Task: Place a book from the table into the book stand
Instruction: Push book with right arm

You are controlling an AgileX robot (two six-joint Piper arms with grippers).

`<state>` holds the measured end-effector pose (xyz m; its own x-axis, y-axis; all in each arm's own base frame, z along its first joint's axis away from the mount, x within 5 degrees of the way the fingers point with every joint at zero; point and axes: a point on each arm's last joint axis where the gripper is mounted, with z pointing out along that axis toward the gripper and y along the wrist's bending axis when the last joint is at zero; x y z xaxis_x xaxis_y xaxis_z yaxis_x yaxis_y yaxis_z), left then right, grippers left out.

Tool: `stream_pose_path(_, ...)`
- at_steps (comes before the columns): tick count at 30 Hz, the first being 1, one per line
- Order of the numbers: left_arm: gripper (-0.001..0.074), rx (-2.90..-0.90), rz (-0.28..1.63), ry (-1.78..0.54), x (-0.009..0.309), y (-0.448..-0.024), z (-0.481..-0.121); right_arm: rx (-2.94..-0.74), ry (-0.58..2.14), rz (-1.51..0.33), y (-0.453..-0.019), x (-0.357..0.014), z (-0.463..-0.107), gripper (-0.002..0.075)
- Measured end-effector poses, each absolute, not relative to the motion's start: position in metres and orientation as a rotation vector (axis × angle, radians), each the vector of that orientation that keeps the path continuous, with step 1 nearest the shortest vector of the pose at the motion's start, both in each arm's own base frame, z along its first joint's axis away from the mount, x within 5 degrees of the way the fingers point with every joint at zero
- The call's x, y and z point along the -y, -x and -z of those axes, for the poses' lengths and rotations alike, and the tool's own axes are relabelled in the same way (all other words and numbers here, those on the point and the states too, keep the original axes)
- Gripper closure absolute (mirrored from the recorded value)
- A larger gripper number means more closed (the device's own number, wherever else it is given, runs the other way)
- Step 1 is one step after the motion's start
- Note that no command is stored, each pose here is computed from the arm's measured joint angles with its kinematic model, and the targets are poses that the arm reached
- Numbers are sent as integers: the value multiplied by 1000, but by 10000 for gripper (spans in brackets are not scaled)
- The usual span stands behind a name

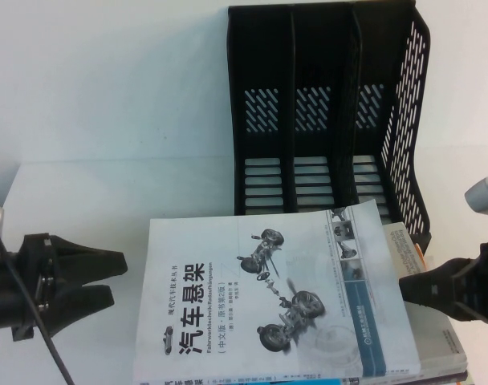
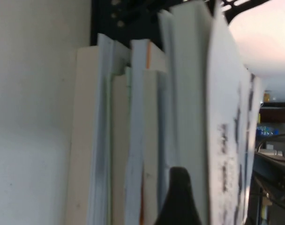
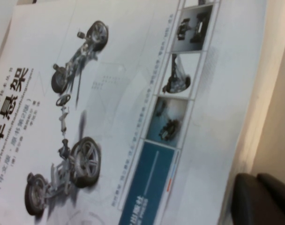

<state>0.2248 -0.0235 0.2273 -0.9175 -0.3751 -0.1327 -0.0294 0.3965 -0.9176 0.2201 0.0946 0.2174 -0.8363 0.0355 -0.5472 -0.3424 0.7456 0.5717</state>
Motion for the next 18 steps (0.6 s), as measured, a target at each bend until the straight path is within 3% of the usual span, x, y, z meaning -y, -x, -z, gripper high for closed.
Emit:
stream_pose_path(8,163,-2457,1614,316,42,-246,-198,-2400,252,-932,-220,-95,-218,728)
stream_pose_path(18,151,-2417,1648,320,48,-253,-199,-2395,335,-983,-216,-114,-220,728)
